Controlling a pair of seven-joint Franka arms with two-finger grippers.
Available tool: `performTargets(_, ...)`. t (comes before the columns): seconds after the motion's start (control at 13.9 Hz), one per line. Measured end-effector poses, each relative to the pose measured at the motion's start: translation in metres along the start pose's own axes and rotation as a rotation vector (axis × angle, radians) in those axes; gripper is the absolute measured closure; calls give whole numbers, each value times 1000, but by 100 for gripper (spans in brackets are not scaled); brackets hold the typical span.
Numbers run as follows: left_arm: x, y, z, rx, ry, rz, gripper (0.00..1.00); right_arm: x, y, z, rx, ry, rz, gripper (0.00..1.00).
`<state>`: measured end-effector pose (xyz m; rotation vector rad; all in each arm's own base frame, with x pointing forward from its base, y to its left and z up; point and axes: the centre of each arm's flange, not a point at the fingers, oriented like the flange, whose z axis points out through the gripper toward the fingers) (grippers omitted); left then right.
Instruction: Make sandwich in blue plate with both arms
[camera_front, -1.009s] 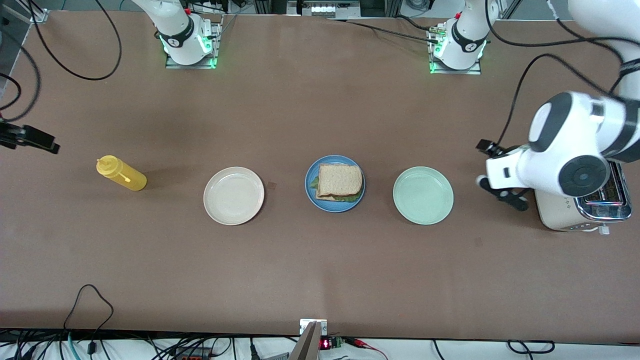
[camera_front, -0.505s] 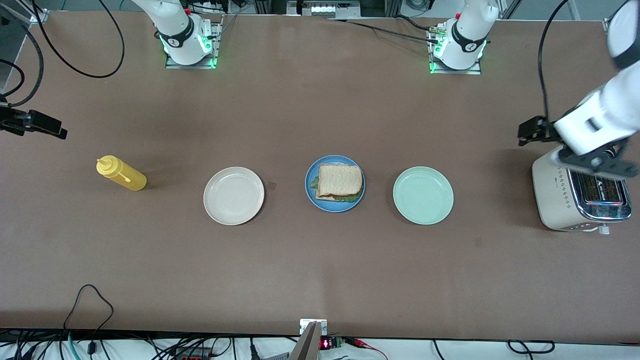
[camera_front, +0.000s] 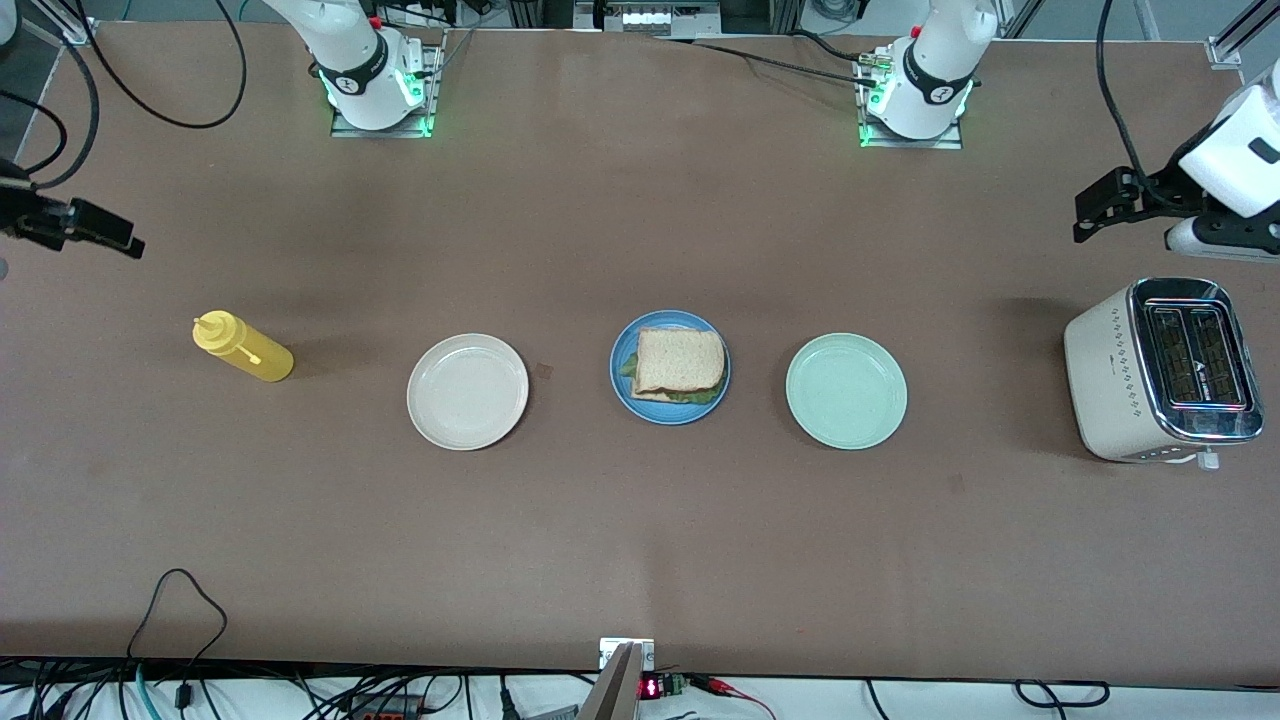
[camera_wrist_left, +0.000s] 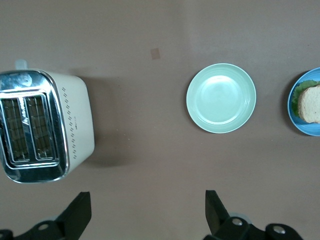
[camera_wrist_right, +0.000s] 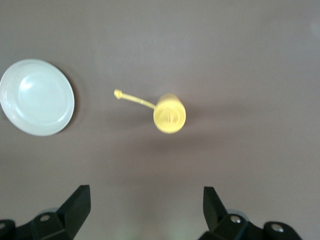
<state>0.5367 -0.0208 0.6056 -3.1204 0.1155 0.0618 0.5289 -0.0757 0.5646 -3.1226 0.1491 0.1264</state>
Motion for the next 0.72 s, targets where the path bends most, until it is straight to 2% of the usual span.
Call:
performTargets(0.22, 0, 11, 1, 1, -4, 1, 0, -21, 0, -12, 9, 0, -4, 0)
performTargets(0.72, 0, 14, 1, 1, -6, 3, 0, -22, -2, -12, 9, -1, -7, 0)
